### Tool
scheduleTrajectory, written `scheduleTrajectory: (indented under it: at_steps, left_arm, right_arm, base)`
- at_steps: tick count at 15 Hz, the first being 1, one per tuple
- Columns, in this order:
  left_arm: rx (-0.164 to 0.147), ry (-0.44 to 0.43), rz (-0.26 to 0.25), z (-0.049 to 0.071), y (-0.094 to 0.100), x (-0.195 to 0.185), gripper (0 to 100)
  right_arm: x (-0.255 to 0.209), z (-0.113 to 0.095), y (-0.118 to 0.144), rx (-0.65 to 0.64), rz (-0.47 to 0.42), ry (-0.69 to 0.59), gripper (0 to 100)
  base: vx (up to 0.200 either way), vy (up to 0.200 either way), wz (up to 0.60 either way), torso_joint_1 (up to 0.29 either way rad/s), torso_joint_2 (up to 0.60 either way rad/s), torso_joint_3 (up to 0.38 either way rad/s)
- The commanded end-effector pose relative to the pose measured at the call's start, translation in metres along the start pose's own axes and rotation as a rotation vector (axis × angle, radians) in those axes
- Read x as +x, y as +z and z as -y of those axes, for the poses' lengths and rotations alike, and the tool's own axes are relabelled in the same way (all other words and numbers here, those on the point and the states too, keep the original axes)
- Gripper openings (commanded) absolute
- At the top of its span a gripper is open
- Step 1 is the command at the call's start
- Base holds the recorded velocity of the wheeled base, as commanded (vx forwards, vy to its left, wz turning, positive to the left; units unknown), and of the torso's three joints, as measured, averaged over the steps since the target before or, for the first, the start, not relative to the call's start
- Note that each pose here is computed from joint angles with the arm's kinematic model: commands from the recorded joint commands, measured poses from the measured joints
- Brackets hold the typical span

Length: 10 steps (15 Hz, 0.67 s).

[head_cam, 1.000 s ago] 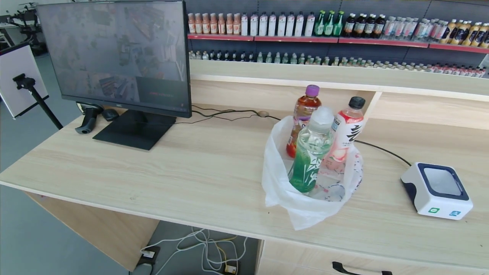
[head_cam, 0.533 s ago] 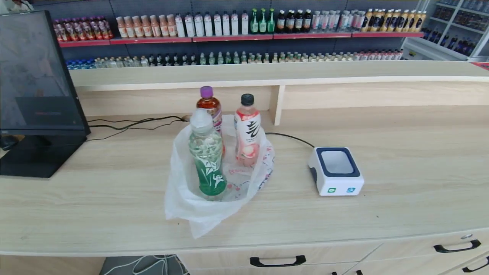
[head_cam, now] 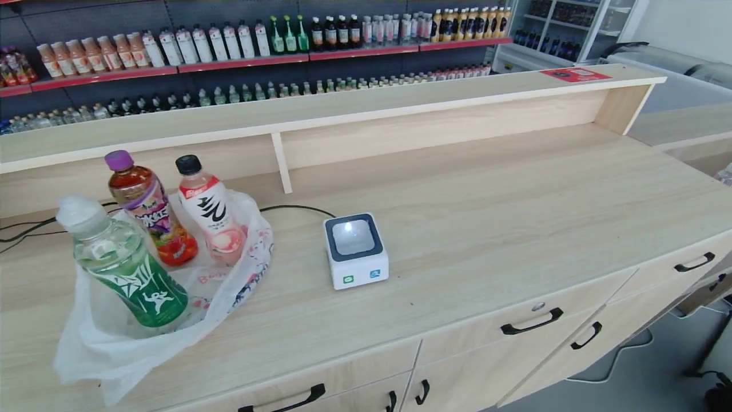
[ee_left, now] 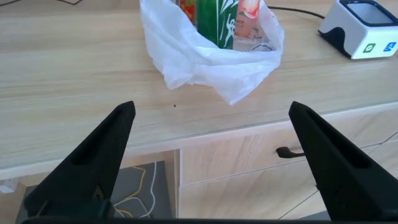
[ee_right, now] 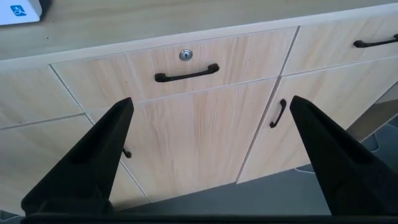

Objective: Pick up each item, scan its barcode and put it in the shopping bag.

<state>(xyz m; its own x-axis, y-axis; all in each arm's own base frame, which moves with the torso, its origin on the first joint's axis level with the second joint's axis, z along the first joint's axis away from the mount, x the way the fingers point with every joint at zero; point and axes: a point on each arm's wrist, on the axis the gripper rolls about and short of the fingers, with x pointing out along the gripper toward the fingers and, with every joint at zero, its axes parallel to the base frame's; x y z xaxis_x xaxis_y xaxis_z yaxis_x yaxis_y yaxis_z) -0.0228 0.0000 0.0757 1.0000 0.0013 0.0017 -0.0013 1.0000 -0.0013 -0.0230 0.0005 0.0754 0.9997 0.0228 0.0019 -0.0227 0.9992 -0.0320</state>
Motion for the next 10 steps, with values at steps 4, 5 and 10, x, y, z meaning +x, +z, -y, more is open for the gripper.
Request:
scheduleTrajectory:
  at_steps: [4,5,10]
  left_arm:
    - [0.0,0.0,0.0,0.0,0.0,0.0,100]
    - [-0.002,0.0,-0.002,0.0,0.0,0.0001,100]
    - [-0.003,0.0,-0.002,0.0,0.0,0.0001,100]
  right_arm:
    - [0.0003,0.0,0.0001,0.003,-0.003,0.0,100]
    - [0.0003,0.0,0.0001,0.003,-0.003,0.0,100]
    - [0.0003,0.0,0.0001,0.003,-0.003,0.0,100]
  base:
    - [0.0,-0.2,0.45,0.002,0.0,0.0]
    - [0.0,-0.2,0.6,-0.002,0.0,0.002]
    - [0.0,-0.16,0.12,0.001,0.0,0.0]
